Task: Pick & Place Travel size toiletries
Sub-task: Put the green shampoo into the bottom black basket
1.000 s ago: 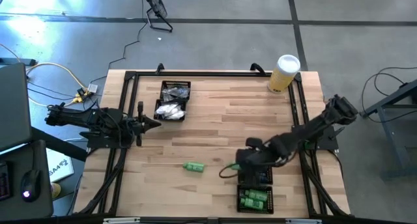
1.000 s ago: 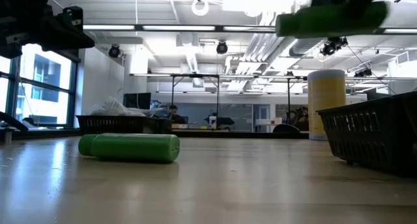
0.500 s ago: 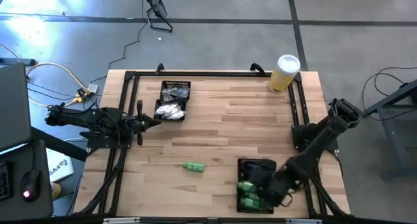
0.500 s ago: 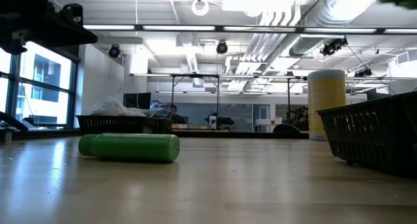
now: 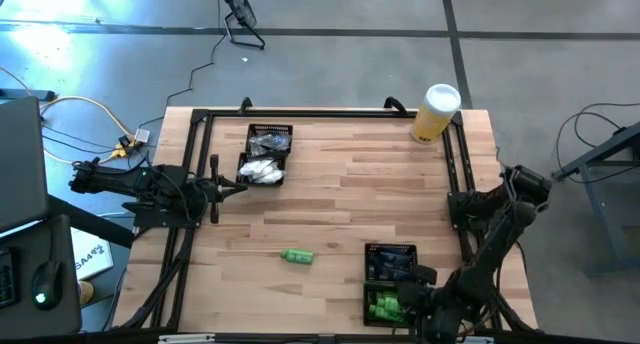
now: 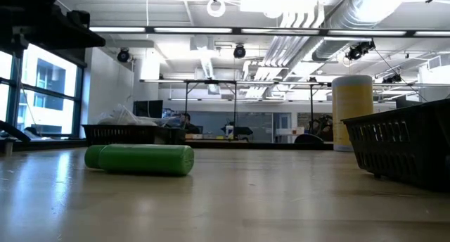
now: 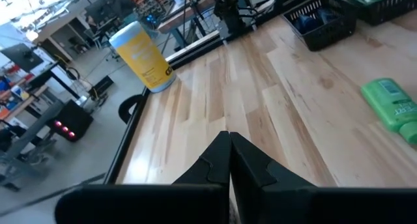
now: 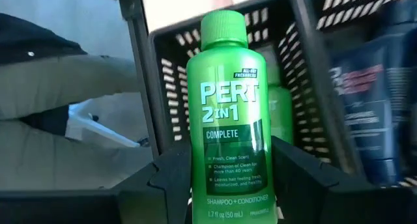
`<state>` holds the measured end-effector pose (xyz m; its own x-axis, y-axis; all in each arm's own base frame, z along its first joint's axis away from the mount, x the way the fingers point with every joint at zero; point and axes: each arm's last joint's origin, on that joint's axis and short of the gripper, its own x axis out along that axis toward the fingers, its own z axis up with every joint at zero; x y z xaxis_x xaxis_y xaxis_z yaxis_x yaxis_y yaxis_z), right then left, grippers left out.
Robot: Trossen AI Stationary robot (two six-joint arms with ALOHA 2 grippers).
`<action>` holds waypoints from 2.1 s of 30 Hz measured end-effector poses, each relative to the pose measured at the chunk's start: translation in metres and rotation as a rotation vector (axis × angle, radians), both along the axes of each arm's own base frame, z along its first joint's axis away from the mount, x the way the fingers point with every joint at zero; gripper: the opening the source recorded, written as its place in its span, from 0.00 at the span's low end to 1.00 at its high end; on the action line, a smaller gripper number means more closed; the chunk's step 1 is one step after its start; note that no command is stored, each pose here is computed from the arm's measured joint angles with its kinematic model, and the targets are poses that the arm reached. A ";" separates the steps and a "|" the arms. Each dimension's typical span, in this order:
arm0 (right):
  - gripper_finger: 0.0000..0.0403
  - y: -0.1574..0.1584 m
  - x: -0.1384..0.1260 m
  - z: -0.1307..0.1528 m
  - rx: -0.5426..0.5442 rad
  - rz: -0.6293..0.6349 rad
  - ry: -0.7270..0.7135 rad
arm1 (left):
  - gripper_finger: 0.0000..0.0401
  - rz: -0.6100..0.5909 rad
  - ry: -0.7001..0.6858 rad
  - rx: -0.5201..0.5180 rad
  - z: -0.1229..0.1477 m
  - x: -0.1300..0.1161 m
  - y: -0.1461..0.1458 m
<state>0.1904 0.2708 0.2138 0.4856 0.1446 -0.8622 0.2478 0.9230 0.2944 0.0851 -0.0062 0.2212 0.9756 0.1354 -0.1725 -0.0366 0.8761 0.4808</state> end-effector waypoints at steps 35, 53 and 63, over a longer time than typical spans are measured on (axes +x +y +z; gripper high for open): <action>0.50 -0.022 0.060 -0.007 -0.067 0.016 -0.168 | 0.00 0.013 0.015 -0.087 -0.002 -0.001 0.000; 0.45 -0.139 0.160 0.011 -0.277 -0.024 -0.412 | 0.00 0.006 0.088 -0.068 -0.009 -0.002 0.000; 0.38 -0.188 0.176 0.013 -0.283 -0.179 -0.417 | 0.00 0.006 0.097 -0.066 -0.010 -0.003 0.000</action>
